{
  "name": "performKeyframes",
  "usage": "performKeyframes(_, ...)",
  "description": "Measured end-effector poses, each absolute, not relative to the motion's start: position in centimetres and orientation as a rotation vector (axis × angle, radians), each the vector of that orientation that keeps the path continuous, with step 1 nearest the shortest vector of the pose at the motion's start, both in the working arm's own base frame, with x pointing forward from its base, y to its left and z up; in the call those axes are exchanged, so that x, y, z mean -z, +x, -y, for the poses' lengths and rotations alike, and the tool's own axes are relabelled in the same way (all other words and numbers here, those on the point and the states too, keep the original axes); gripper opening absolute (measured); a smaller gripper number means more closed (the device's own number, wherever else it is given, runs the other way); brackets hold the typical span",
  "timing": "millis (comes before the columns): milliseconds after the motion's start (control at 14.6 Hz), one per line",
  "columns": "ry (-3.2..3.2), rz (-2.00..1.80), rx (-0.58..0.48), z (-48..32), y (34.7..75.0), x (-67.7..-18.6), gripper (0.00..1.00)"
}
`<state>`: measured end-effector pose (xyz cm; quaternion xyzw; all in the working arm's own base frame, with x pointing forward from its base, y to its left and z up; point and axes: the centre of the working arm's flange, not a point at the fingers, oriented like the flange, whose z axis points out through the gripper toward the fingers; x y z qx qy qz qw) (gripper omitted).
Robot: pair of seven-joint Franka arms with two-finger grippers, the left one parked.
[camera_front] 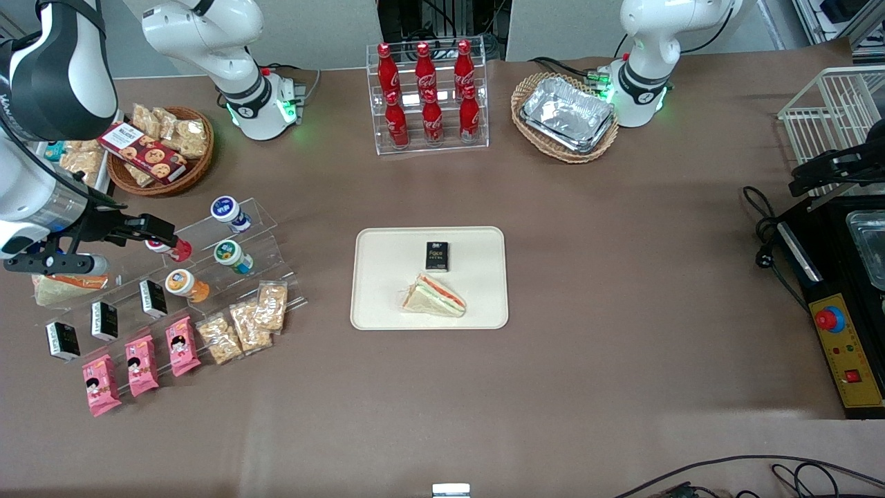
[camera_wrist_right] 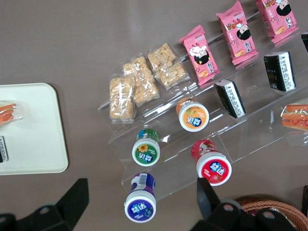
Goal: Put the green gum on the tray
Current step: 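Move the right gripper over the green gum tub on the rack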
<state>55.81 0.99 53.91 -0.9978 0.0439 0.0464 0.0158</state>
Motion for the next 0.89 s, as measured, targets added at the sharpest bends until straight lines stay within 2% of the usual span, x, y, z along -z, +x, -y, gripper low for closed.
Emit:
performKeyframes(412, -3.096, -0.105, -0.178, -2.1, 54.5, -53.5, 1.00)
performKeyframes(893, -3.068, -0.067, -0.123, -2.3, 47.1, -56.1, 1.00)
